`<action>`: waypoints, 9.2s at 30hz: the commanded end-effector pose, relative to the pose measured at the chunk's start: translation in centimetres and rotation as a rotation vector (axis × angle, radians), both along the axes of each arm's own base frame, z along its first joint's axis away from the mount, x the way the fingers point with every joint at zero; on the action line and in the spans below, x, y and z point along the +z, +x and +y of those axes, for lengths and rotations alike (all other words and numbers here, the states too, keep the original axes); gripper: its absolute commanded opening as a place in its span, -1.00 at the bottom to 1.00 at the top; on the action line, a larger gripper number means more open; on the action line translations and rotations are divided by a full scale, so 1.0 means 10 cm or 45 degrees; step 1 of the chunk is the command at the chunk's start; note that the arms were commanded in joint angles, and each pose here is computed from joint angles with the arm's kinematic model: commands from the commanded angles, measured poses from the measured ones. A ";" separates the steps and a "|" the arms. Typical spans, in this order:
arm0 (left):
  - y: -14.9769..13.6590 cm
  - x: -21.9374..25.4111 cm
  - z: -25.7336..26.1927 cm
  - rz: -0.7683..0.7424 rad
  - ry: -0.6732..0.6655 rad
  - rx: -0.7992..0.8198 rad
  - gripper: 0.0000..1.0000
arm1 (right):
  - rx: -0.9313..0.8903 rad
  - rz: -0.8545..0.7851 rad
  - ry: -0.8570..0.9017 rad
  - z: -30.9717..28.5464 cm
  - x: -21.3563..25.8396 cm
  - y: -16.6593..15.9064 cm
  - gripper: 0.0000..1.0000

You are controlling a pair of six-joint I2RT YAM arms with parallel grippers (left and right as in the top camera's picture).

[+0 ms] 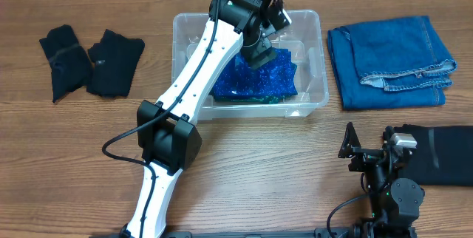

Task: Pack container
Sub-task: 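Lower the blue cloth into the bin and open the left gripper, then move the left gripper to the black socks and grasp one, then carry the black sock into the bin's right side with left gripper, then release the sock and move the left gripper to the other sock, then grasp the second black sock with the left gripper and lift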

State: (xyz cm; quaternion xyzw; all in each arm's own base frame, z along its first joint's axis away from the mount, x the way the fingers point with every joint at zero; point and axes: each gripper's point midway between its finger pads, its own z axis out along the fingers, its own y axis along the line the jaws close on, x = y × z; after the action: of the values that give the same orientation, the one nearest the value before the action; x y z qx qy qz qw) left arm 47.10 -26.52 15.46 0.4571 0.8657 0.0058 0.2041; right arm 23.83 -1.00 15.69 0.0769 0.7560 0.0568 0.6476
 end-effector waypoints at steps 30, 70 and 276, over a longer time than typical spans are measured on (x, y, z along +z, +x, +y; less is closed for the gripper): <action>-0.47 0.62 3.14 0.200 0.096 1.443 1.00 | 0.004 -0.015 -0.001 0.00 0.03 0.00 1.00; 0.31 -1.06 3.40 0.328 0.301 1.118 0.98 | 0.004 -0.015 -0.001 0.00 0.03 0.00 1.00; 0.24 -1.20 4.73 0.153 0.183 1.814 1.00 | 0.004 -0.015 -0.001 0.00 0.03 0.00 1.00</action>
State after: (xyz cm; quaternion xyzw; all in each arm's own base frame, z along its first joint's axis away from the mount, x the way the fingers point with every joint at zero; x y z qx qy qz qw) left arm 50.10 20.26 5.65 -0.2177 0.9591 0.1512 0.0991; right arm 23.83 -1.01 15.68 0.0773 0.7561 0.0568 0.6474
